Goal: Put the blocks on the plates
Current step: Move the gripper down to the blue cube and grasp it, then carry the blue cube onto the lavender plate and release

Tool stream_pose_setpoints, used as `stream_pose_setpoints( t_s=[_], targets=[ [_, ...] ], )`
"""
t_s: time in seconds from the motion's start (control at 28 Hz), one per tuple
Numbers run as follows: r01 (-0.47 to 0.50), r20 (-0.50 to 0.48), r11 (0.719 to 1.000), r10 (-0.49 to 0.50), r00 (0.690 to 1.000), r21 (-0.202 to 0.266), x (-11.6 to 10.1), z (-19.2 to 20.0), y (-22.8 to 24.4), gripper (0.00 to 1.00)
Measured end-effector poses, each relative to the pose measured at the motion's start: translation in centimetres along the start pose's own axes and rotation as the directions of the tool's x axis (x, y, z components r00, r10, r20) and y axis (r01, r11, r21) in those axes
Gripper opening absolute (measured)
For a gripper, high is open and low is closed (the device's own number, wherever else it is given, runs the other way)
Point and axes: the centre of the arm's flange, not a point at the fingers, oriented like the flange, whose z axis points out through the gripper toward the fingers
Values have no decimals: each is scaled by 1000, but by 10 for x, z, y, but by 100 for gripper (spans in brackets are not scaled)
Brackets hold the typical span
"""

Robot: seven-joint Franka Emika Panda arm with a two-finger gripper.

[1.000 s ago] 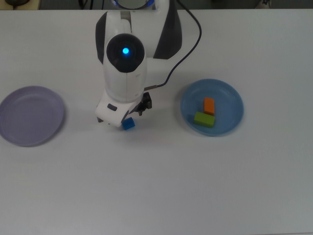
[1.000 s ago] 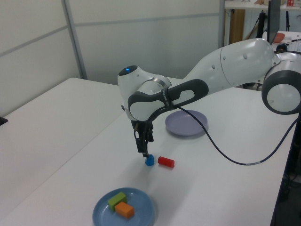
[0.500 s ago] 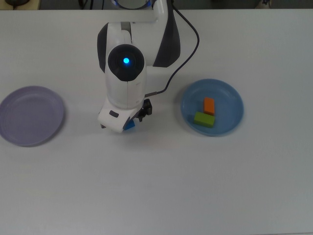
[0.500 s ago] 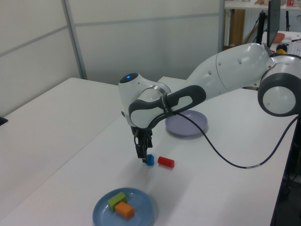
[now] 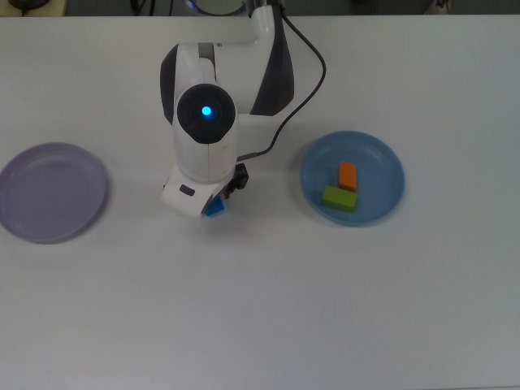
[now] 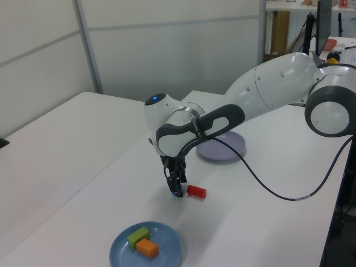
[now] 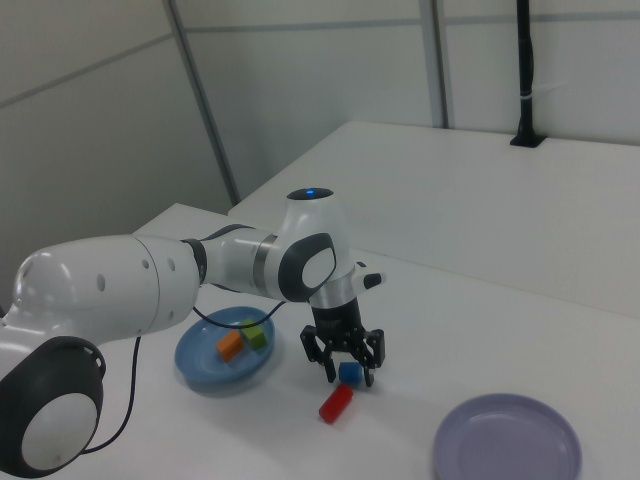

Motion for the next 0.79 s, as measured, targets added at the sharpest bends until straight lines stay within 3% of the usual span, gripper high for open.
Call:
stream_pose_setpoints(
  t_s=[0.07,0.21,0.29,0.57,0.79],
  targets=[
    [0,0,1000,0,1000,0,0,0,0,64],
    [-5,-3,1000,5,1000,6,0,-1,0,52],
    [-12,-8,1000,12,1000,19,1,-2,0,40],
    [-40,-26,999,41,999,34,-2,-10,12,40],
    [-102,-69,994,104,992,24,-17,-37,52,40]
  ],
)
